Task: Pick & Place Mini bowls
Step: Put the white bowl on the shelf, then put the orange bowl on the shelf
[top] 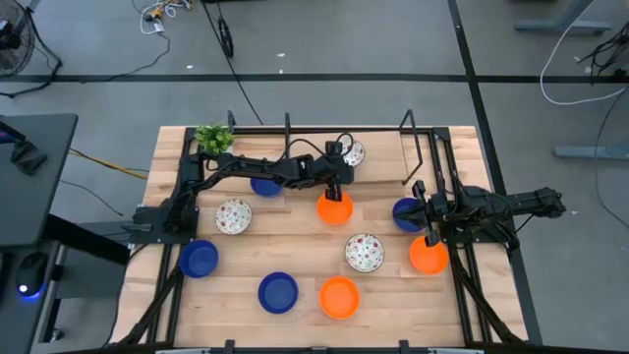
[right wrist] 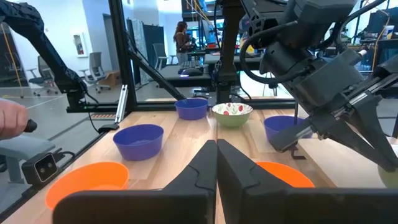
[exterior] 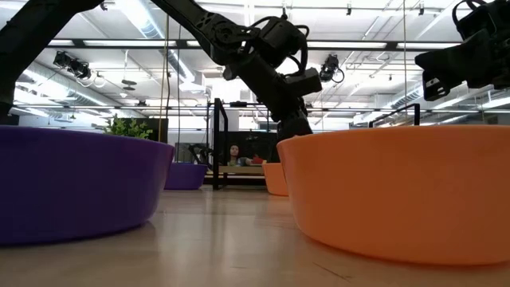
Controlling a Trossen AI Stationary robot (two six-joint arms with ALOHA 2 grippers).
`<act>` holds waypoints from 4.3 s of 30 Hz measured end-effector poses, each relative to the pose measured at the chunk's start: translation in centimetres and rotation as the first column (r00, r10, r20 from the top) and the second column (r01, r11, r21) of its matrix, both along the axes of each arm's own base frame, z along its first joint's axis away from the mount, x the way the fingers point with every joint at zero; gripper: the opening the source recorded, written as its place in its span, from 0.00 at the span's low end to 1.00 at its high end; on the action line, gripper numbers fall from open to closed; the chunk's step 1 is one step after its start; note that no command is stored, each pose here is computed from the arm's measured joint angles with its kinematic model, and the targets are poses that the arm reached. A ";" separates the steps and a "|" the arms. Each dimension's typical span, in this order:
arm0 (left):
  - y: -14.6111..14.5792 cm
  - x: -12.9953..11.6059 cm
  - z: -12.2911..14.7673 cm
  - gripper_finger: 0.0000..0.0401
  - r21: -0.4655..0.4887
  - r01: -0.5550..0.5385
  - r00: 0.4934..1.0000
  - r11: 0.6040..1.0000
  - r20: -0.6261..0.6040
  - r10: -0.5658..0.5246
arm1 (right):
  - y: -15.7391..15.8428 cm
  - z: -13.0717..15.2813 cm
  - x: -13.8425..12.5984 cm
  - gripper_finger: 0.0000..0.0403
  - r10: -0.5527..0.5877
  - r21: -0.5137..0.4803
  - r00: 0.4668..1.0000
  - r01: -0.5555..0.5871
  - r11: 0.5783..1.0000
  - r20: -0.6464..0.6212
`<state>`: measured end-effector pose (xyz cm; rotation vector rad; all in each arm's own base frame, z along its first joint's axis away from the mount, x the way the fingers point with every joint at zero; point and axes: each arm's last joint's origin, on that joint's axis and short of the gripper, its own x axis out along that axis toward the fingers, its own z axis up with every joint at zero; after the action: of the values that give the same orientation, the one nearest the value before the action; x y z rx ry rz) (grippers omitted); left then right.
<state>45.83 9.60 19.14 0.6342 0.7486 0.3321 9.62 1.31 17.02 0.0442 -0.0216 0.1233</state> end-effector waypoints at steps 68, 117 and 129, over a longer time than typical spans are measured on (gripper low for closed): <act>-16.6 -5.9 -2.5 0.39 -0.410 0.206 0.971 0.889 0.198 -0.133 | 0.0 0.0 0.0 0.03 0.000 0.000 1.000 0.000 1.000 0.000; -14.4 -4.7 -0.1 0.02 -0.449 0.015 0.994 0.893 -0.090 -0.062 | 0.0 0.0 0.0 0.03 0.000 0.000 1.000 0.000 1.000 -0.001; -9.2 -6.8 4.7 0.02 -0.427 -0.155 0.987 0.891 -0.037 0.155 | 0.0 0.0 0.0 0.03 0.000 0.000 1.000 0.000 1.000 -0.001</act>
<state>39.08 0.41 23.81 0.1561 0.8439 0.2995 9.62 1.31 17.01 0.0440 -0.0210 0.1233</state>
